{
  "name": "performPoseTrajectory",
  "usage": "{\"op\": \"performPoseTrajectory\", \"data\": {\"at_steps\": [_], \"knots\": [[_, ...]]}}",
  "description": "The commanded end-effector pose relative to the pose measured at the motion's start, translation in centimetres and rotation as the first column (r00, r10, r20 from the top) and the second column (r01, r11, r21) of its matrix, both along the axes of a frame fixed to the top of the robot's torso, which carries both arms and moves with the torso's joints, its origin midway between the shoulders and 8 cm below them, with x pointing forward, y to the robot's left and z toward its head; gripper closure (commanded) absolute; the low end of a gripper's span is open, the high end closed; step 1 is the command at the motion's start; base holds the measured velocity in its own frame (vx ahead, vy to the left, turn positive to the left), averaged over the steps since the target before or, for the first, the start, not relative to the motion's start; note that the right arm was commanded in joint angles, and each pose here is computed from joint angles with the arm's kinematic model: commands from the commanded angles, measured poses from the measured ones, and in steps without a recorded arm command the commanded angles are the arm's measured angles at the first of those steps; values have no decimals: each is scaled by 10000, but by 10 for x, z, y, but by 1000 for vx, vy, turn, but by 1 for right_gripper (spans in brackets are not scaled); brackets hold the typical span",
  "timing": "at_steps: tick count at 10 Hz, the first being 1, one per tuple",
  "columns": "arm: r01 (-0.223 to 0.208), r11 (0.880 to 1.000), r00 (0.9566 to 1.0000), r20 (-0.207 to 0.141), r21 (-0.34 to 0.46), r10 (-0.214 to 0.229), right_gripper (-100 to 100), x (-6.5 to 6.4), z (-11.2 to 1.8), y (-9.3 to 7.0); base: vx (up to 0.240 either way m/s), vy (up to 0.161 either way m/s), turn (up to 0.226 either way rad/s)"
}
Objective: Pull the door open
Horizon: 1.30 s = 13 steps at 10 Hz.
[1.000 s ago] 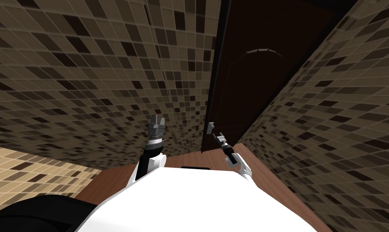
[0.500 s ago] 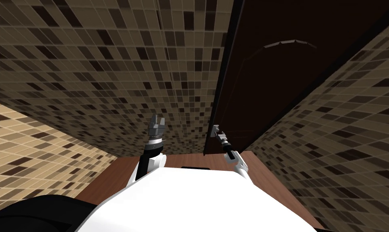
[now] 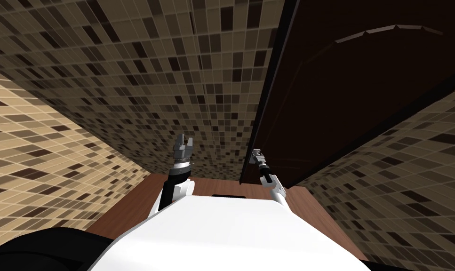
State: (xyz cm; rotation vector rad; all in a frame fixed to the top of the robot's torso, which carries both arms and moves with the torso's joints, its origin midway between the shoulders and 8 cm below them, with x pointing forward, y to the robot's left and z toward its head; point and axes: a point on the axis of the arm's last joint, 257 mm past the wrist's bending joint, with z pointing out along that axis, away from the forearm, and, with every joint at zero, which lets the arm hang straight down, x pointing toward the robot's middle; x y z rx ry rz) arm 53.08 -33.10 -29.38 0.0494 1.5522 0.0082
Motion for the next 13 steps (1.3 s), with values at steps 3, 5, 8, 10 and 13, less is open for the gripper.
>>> {"op": "performPoseTrajectory", "data": {"at_steps": [3,5,8,10,13], "knots": [[0,10000,10000,0,0,0,100,0,0,0,1,-5,-3],[0,10000,10000,0,0,0,100,0,0,0,-1,5,-3],[246,9991,9997,-56,355,-244,100,0,-2,-8,-4,2,12],[592,9938,9982,-124,937,-583,100,0,-4,-18,-35,7,39],[1044,9793,9945,-243,1735,-1018,100,-1,-7,-30,-39,6,39]]}}
